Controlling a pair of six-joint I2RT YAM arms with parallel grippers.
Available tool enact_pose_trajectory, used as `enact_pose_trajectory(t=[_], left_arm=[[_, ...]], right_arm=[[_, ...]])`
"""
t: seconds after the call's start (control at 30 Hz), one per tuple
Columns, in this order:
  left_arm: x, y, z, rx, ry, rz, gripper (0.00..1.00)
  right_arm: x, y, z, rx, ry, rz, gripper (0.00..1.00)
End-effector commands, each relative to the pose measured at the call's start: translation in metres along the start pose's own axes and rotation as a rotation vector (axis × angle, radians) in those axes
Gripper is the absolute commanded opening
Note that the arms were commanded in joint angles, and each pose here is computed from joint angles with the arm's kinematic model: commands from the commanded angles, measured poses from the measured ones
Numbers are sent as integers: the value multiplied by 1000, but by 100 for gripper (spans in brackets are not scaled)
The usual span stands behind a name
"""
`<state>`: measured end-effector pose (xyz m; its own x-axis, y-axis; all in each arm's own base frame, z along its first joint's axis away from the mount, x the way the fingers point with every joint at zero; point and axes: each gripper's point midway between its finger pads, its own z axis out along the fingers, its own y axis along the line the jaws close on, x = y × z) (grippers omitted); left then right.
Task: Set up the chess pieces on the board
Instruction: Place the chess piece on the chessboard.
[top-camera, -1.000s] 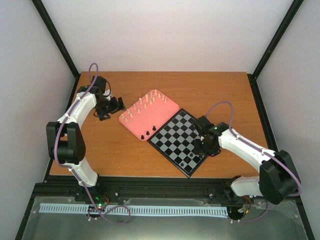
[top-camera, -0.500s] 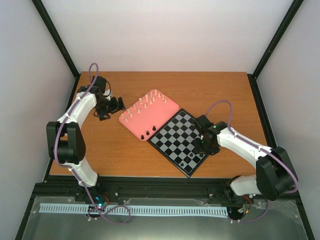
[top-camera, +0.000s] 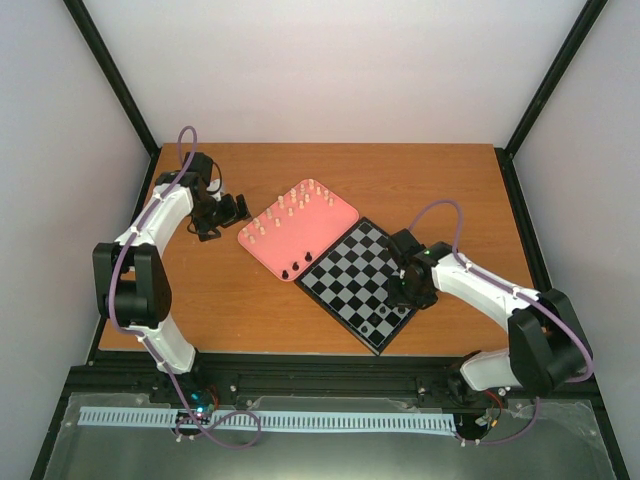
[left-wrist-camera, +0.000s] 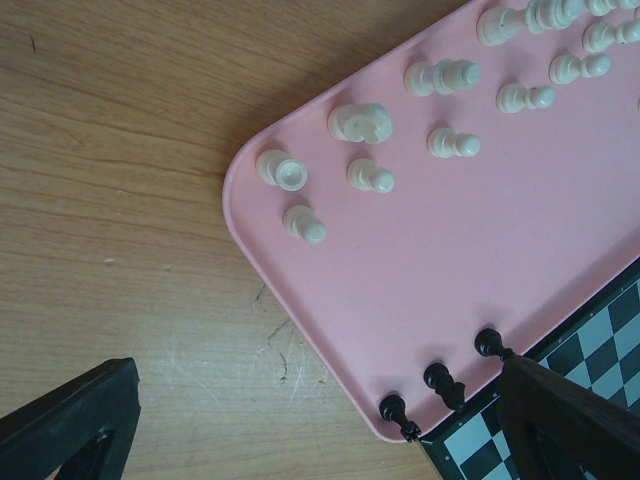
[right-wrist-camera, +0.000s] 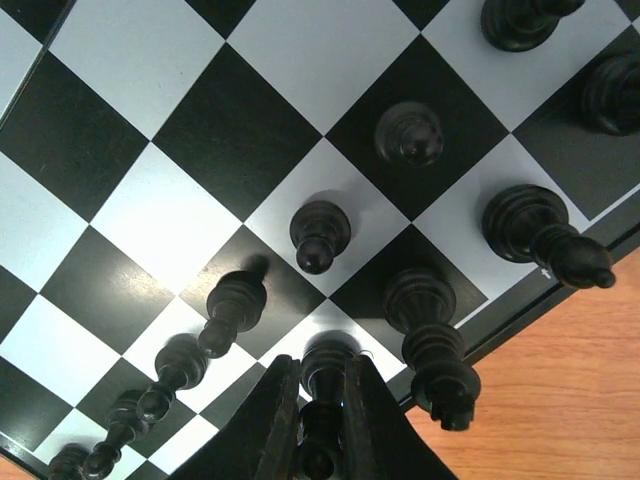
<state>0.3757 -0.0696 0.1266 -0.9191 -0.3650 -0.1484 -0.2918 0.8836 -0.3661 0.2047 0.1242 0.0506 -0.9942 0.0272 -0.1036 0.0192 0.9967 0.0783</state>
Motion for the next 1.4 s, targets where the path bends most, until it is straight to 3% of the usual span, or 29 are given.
enact_pose_trajectory(t=[0.0, 0.33, 0.83, 1.0, 1.37], left_arm=[[-11, -10, -6, 17, -34, 12, 100], [-10, -10, -4, 16, -29, 10, 100], [-10, -9, -3, 14, -28, 9, 100], [-11, -9, -3, 13, -29, 9, 100], [-10, -9, -3, 12, -26, 10, 100]], right_arm=[[-11, 2, 1, 2, -23, -2, 7], [-5, -3, -3, 11, -16, -11, 16], [2, 0, -1, -23, -2, -12, 15], [-2, 3, -2, -28, -11, -13, 28], [-7, 16, -48, -99, -47, -35, 32]])
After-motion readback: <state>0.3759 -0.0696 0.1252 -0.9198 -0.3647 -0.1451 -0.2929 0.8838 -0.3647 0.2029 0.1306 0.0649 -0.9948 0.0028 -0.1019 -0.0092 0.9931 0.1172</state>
